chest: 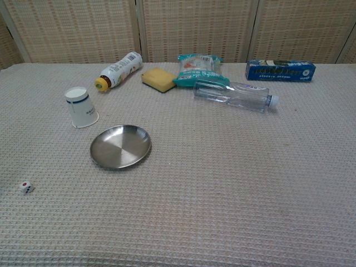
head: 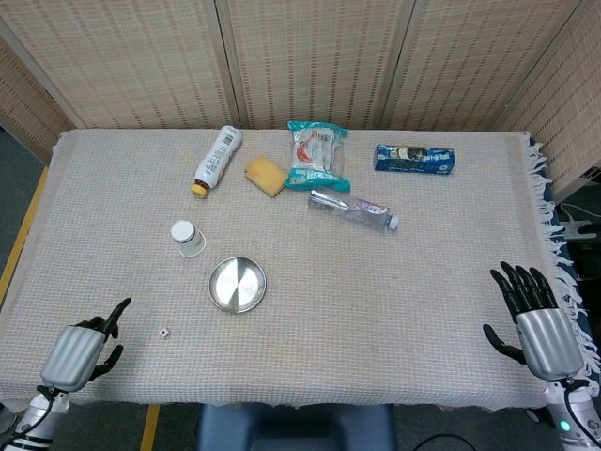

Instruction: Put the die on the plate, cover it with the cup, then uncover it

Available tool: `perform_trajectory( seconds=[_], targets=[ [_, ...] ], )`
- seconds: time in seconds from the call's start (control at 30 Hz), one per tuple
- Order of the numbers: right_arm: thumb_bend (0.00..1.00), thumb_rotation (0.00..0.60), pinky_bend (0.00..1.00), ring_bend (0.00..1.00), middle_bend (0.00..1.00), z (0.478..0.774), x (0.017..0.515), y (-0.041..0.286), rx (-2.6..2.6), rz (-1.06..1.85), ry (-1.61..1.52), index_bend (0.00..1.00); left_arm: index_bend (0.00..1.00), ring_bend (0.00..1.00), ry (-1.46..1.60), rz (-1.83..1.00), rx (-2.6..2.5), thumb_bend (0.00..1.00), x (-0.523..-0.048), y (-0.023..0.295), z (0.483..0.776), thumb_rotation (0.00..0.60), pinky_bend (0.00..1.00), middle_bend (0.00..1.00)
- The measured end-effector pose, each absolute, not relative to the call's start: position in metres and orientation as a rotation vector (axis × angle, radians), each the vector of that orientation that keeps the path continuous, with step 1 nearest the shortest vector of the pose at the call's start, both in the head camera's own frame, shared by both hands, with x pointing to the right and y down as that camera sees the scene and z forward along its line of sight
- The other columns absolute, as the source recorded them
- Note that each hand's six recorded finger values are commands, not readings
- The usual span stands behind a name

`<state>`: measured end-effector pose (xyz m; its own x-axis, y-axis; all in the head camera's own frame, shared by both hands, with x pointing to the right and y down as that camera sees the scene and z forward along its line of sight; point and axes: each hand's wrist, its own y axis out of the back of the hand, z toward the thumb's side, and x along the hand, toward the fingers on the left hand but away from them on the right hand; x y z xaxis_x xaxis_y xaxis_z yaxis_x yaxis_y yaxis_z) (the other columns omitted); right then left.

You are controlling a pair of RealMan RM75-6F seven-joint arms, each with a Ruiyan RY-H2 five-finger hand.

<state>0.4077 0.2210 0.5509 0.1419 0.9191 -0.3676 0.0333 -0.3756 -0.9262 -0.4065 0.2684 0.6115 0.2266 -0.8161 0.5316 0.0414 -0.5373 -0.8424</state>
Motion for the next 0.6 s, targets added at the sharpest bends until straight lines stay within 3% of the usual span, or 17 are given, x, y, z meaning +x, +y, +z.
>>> perform_trajectory(
  seconds=[0.1,0.33,0.6],
  targets=[
    [0.22,0.527,0.0,0.0,0.0,0.545,0.409,0.222,-1.579,1.335,-0.96,0.0,0.23,0.8,0.676,-1.418,-1.765,0.4,-0.397,0.272,0.628,0.6,0.91,0.88],
    [0.22,0.526,0.0,0.0,0.0,0.546,0.409,0.223,-1.588,1.344,-0.95,0.0,0.24,0.8,0.57,-1.475,-1.793,0.4,-0.385,0.278,0.662,0.6,0.91,0.89],
    [0.22,0.526,0.0,0.0,0.0,0.549,0.41,0.223,-1.598,1.361,-0.944,0.0,0.31,0.81,0.563,-1.483,-1.796,0.39,-0.377,0.278,0.676,0.6,0.92,0.9]
  ],
)
